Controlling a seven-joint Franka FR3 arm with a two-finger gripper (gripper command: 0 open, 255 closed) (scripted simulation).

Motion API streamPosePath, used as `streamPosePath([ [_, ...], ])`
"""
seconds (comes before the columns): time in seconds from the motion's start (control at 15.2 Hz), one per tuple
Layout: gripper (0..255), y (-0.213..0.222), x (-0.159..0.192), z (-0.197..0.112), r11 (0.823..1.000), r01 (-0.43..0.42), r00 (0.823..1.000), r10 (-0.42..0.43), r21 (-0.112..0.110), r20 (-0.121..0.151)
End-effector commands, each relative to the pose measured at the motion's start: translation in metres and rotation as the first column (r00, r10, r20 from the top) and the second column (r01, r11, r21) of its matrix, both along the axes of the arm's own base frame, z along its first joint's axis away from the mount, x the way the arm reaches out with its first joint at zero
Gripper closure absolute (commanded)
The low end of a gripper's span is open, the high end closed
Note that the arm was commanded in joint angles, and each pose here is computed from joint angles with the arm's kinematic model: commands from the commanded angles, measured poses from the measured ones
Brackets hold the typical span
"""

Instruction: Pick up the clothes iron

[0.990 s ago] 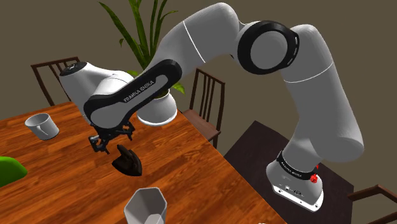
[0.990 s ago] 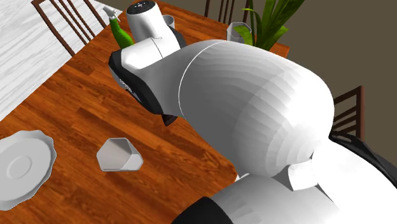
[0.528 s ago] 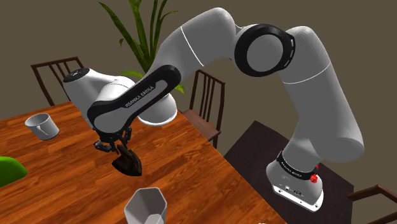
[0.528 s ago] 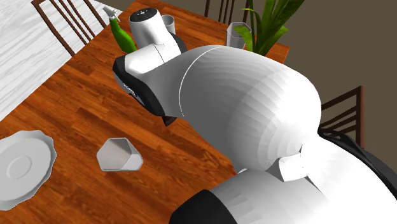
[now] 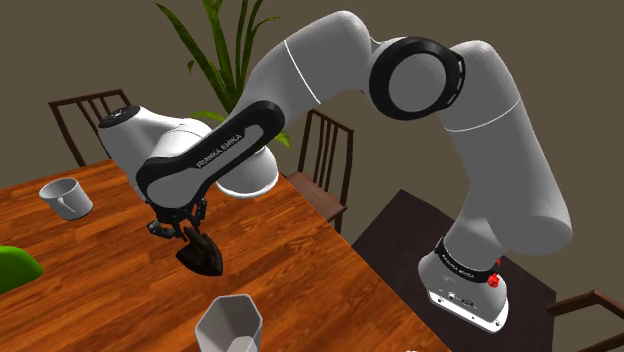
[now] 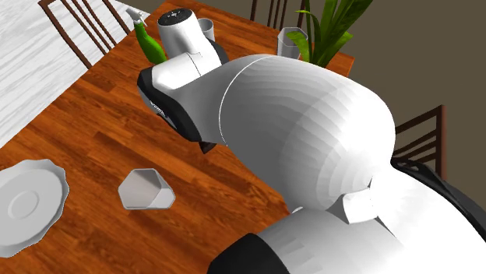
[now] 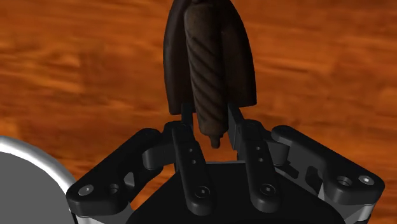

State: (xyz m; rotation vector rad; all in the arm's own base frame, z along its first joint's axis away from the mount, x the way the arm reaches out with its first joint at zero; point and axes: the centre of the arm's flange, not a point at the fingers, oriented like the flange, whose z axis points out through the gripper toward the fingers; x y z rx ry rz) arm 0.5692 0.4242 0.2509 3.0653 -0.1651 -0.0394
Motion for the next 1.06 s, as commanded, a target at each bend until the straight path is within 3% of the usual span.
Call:
streamPosePath([
  [0.0,255,0.0,0.0,0.008,1.0,0.0,1.0,0.0,0.0,0.0],
  [0.99,255,0.0,0.001,0.077,1.0,0.0,1.0,0.0,0.0,0.0],
])
